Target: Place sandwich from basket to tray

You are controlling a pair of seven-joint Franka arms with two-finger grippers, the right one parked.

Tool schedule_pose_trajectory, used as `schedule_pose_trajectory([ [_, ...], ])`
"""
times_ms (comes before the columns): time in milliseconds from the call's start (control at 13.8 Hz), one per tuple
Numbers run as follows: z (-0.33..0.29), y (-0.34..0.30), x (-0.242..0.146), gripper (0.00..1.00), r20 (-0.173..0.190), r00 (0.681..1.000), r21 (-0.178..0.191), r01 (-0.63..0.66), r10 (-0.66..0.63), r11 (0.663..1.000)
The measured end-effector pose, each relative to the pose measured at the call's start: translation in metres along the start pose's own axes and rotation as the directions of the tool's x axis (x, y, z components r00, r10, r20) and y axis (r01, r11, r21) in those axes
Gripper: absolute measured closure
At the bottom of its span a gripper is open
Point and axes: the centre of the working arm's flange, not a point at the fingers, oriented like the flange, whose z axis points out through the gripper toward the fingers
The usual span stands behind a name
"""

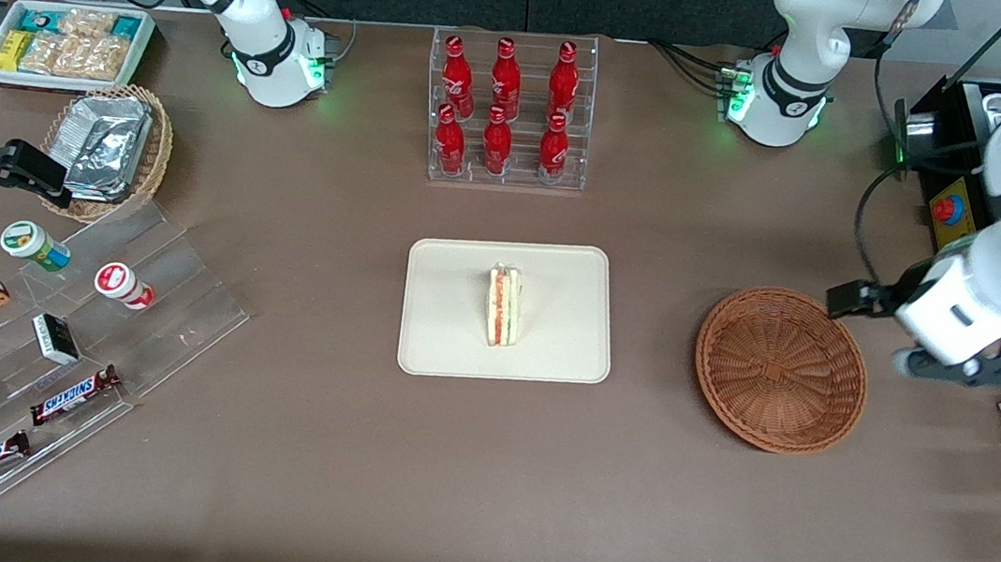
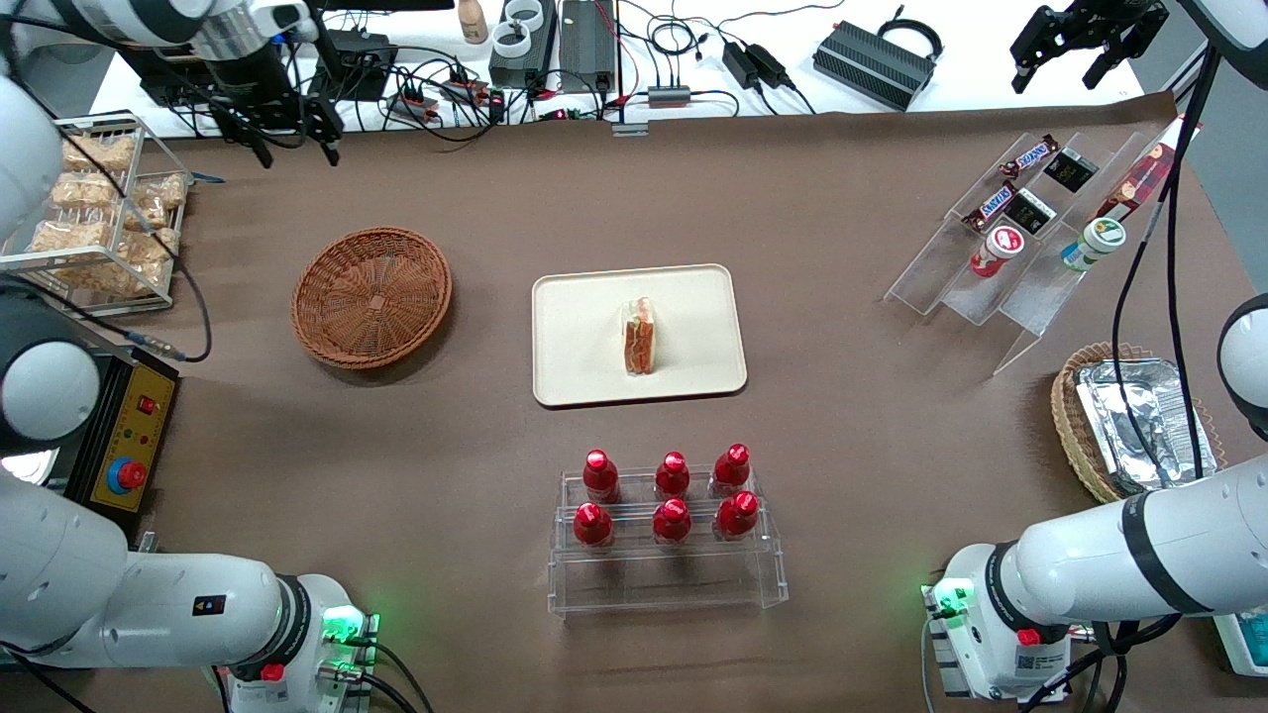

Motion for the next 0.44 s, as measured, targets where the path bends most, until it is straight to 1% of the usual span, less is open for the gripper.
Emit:
schedule_pose_trajectory([
  [218, -0.025, -0.006, -0.032, 0.00, 0.005, 1.000, 0.010, 0.007, -0.007, 1.000],
  [435, -0.053, -0.011, -0.060, 0.00, -0.004, 1.000, 0.032, 0.006, -0.005, 0.999],
])
